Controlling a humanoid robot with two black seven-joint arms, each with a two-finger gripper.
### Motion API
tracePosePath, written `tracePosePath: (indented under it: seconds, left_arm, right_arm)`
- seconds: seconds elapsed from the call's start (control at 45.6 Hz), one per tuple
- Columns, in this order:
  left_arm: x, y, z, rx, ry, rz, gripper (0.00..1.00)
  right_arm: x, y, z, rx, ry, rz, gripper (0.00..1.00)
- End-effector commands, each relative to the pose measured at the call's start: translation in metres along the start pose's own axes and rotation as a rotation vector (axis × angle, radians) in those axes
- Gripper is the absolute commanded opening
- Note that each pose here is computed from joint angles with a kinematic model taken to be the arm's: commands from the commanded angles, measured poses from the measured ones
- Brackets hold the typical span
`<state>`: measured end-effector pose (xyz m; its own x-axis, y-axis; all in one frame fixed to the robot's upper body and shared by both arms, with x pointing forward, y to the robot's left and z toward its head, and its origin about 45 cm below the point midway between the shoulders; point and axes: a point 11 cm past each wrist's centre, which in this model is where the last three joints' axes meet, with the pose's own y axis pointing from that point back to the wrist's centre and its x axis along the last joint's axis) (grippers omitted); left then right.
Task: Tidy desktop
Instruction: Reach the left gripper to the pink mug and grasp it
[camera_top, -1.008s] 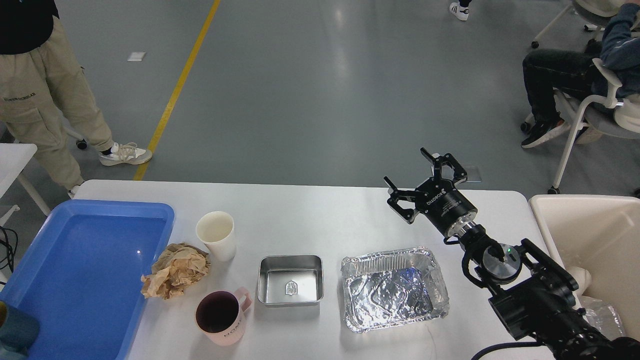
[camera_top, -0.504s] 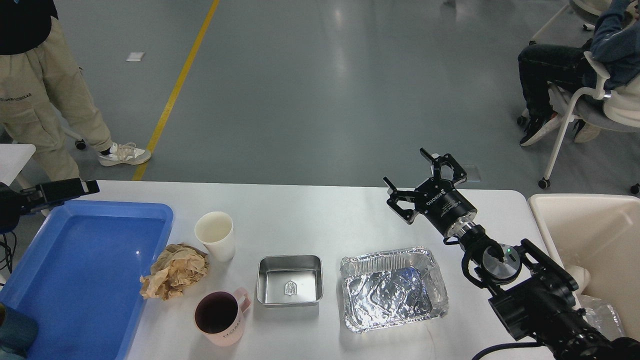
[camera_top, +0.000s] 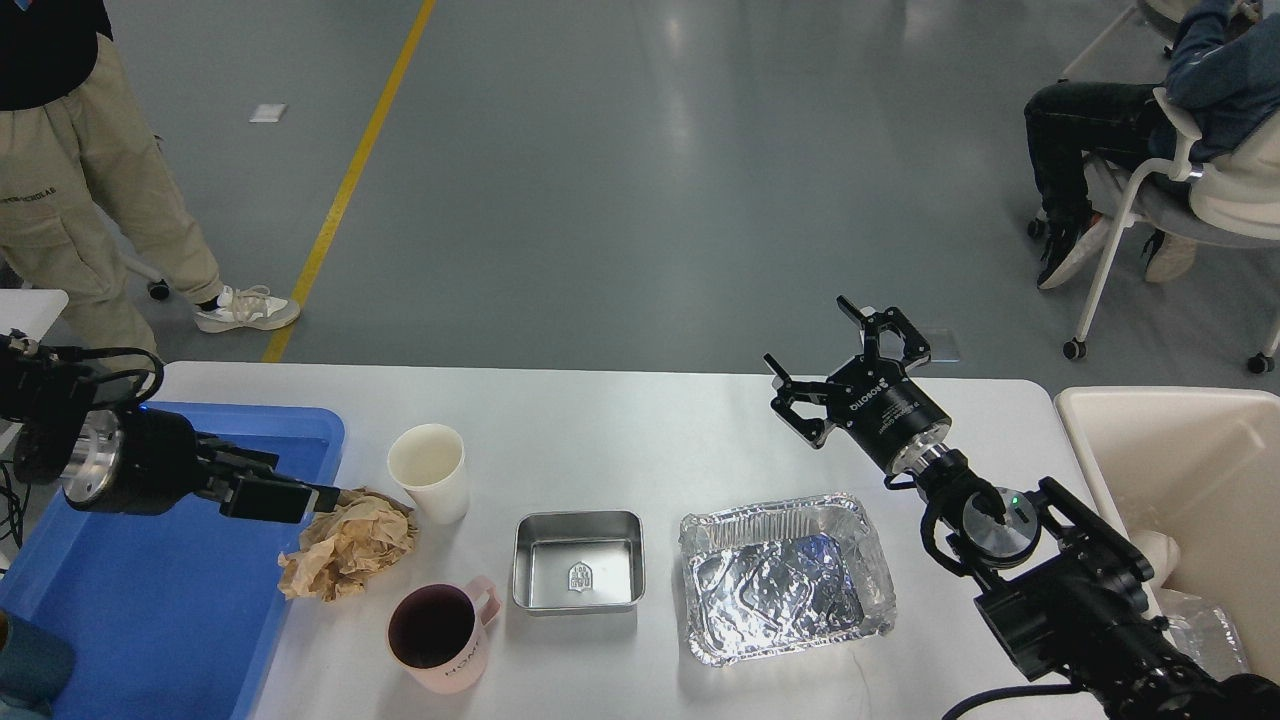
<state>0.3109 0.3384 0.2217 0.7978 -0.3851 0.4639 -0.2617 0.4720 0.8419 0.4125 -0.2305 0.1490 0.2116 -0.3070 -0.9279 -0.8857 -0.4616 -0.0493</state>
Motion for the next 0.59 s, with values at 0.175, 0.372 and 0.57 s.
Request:
tracePosePath:
  seconds: [0.175, 0.372, 0.57]
  left_arm:
    - [-0.001, -0.024, 0.020, 0.000, -0.189, -0.158, 0.97]
    - [-0.005, -0.041, 0.028, -0.004, -0.261, -0.208, 0.97]
    - [-0.009, -0.061, 0.041, -0.024, -0.327, -0.261, 0.97]
  right_arm:
    - [-0.003, 0.000, -0.001, 0.001, 0.003, -0.009, 1.00]
    - [-0.004, -0.001, 0.001, 0.000, -0.001, -0.013, 1.00]
    - [-0.003, 0.000, -0.002, 0.004, 0.002, -0.013, 1.00]
